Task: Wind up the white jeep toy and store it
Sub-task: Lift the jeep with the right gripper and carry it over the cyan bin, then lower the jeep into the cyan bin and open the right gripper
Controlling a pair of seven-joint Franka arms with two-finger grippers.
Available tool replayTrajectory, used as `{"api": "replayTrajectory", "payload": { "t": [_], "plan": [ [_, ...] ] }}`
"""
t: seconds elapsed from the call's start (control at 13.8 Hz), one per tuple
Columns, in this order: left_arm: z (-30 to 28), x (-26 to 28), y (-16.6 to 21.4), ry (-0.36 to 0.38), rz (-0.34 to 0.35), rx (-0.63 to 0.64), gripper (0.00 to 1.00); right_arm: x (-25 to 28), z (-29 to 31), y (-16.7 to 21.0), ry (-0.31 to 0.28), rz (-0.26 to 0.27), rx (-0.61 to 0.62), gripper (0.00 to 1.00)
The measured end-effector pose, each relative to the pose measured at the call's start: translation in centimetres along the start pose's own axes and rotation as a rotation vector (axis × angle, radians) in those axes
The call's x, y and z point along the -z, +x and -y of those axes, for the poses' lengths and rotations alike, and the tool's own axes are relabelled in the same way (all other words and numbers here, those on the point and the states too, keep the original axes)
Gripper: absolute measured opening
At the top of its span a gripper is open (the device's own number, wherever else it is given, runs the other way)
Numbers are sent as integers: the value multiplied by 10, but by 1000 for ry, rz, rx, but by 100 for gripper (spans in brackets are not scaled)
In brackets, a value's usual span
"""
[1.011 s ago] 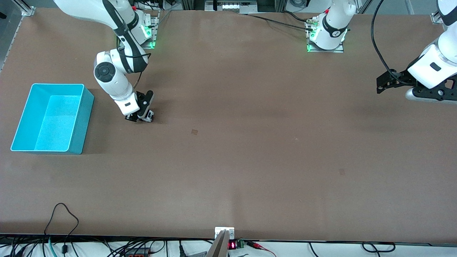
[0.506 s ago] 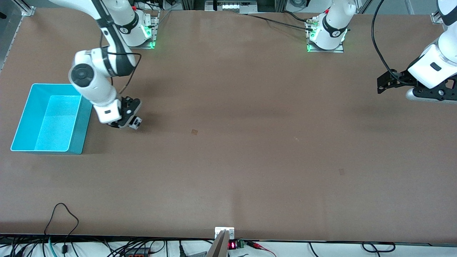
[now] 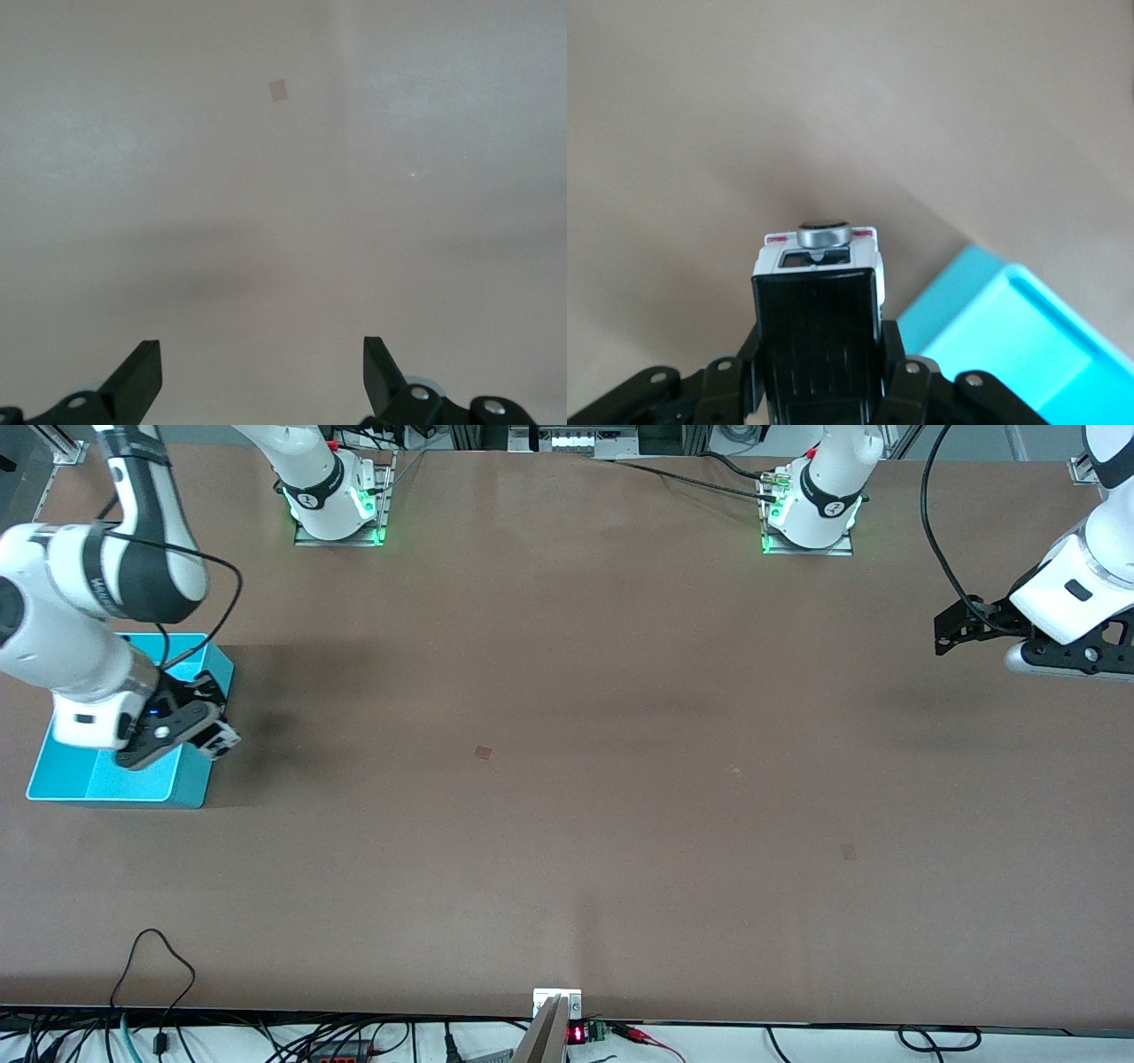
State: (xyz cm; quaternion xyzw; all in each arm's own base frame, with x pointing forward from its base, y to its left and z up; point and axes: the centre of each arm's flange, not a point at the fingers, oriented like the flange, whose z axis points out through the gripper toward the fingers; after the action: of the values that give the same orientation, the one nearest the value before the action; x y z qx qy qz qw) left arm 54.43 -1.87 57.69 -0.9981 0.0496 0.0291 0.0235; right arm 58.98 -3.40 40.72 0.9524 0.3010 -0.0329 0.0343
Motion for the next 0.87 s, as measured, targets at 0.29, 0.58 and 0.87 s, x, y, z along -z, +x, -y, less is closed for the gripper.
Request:
{"api": "replayTrajectory", "payload": {
  "t": [0.29,0.58,0.87],
  "plan": [
    [0,0,0,0,0,1,100,-10,-51,-48,15,28,-287,52],
    [1,0,0,0,1,1,100,-43,-89,-99,23,65,-479,52],
    [1,0,0,0,1,1,100,-99,-109,-138,20,53,-575,52]
  ]
}}
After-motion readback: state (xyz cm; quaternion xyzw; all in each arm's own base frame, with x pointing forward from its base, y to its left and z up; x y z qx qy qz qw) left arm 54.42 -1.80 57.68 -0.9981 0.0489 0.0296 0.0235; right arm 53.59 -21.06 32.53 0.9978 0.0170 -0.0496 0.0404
